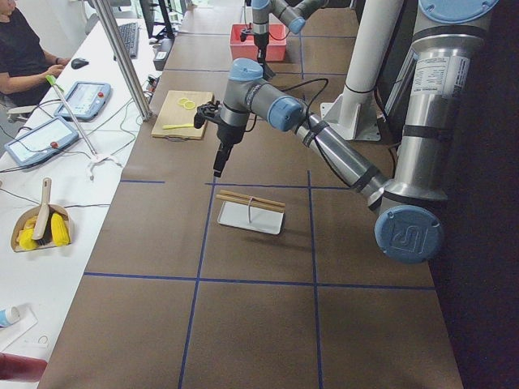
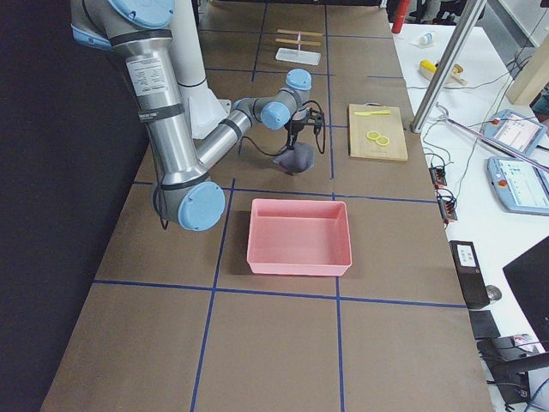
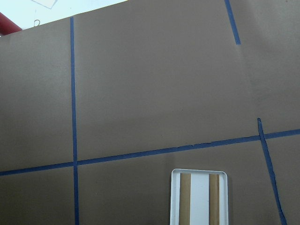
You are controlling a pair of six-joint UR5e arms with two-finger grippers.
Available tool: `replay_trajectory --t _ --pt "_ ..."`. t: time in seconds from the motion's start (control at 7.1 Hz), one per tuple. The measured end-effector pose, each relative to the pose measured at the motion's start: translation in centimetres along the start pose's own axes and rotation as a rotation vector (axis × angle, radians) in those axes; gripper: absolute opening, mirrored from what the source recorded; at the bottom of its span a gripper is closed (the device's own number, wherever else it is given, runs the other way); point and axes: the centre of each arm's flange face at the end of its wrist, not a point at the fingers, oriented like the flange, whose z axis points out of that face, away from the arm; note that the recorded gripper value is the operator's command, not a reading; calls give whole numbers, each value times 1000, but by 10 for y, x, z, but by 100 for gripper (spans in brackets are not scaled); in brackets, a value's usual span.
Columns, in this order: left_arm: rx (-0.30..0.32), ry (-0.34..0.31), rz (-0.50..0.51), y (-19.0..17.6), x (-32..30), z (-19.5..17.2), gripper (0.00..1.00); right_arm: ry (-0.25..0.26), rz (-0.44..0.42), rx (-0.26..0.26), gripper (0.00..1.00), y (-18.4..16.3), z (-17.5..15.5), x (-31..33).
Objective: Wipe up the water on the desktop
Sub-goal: 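Carry the cloth with the right gripper into the pink bin and release it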
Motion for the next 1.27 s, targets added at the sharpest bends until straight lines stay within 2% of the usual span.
replay_trajectory --t 0.14,0.28,0.56,0.85,1.13,1.27 --pt "-1 -2 -3 0 -1 0 100 -3 16 38 0 -13 -49 40" --pt "-4 -3 -6 0 -2 1 100 14 4 57 0 -23 -84 88" --pt "-7 -2 -9 0 -3 2 100 66 -61 51 2 -35 -113 197" --pt "-16 11 -10 1 -2 2 100 114 -79 3 9 -45 -97 267" --pt "-20 16 -11 1 -2 2 100 130 -70 -21 30 -67 -59 300" --pt "-20 16 -11 1 -2 2 100 129 -83 -29 99 -73 -38 308"
